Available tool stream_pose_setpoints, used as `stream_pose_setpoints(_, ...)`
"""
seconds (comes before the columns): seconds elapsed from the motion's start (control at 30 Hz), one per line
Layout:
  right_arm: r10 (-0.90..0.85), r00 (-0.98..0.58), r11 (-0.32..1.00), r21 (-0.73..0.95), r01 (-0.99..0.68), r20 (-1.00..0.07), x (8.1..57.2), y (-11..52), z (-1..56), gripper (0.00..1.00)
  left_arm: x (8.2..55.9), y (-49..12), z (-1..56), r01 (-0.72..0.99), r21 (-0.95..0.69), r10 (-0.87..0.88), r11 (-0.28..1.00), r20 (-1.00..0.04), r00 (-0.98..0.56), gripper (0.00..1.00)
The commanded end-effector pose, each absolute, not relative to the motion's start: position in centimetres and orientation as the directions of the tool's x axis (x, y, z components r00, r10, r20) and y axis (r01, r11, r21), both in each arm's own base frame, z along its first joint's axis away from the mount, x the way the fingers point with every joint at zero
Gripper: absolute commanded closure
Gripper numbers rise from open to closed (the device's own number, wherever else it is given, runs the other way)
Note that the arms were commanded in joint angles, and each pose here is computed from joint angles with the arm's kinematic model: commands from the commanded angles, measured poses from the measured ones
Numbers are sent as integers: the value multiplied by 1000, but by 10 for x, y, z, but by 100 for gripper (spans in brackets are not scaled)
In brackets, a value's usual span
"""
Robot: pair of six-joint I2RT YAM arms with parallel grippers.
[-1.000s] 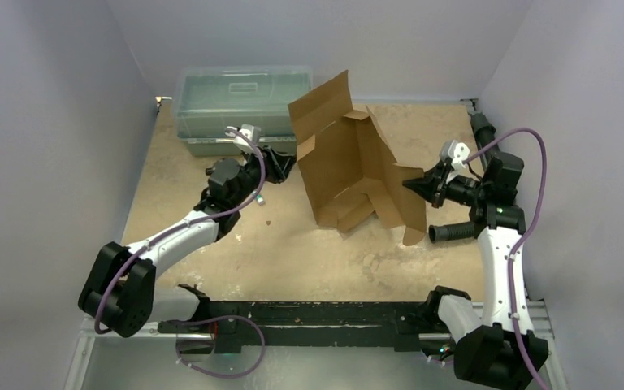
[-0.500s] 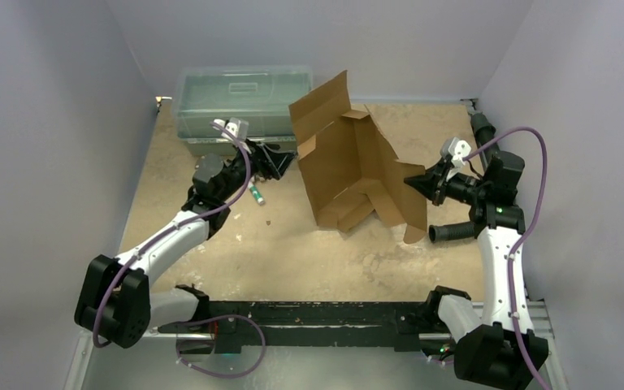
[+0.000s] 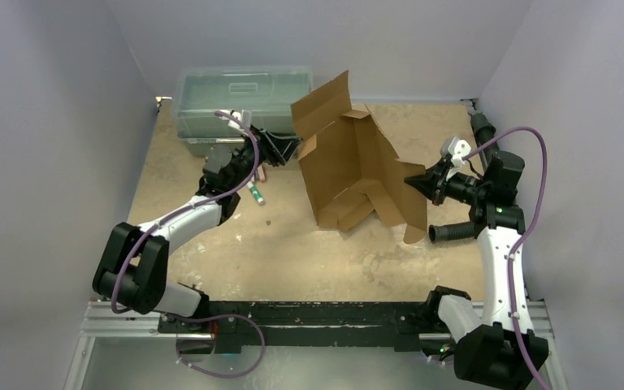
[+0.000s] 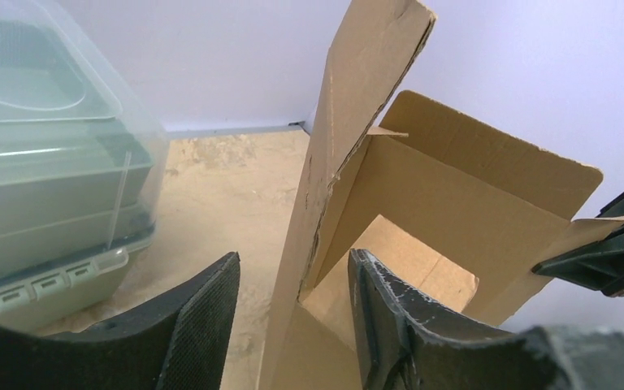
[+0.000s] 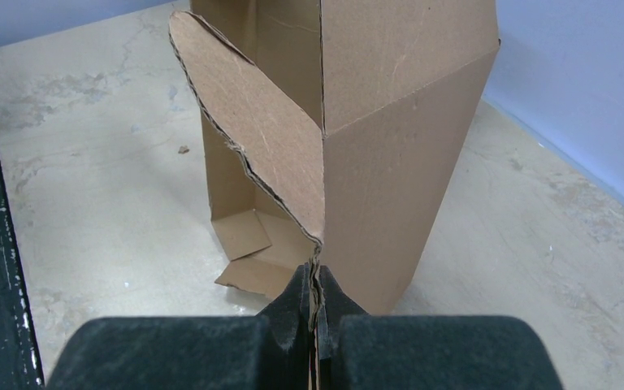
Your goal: Fold the paper box
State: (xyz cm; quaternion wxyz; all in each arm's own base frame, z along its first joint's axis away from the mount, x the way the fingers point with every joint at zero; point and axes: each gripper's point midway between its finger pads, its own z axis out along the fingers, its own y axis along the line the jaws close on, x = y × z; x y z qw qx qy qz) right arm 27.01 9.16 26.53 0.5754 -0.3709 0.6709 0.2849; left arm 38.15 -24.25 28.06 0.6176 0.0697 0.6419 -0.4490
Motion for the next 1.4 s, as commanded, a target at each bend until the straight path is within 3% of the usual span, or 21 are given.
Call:
stream_pose_setpoints(0.0,-170,-49,566,-57,-822,-984,271,90,267,100,381,-247,328,730,-448,-540,516,-832,-129,52)
stream_pose_setpoints(0.47,-158,-44,548,-50,-835,-986,270,93,269,100,396,-260,319,734,-425,-502,531,-855,-132,72)
stream_pose_setpoints(0.7,-175,-51,591,-63,-804,-983,278,86,268,100,396,-263,315,745,-341,-405,574,-908,-104,100)
stream_pose_setpoints(0.83,-182,-101,695,-55,-717,-978,296,66,264,99,392,-259,316,746,-282,-340,603,-937,-80,100)
stream_pose_setpoints(0.97,-174,-134,732,-37,-680,-976,303,57,260,90,388,-257,319,748,-247,-290,616,-954,-76,100)
stream_pose_setpoints(1.2,-163,-147,743,-24,-669,-976,309,53,254,60,380,-253,317,756,-226,-254,614,-964,-82,100)
stream_pose_setpoints(1.37,-161,-138,691,-12,-723,-977,311,60,243,49,377,-254,315,771,-219,-242,599,-966,-87,100)
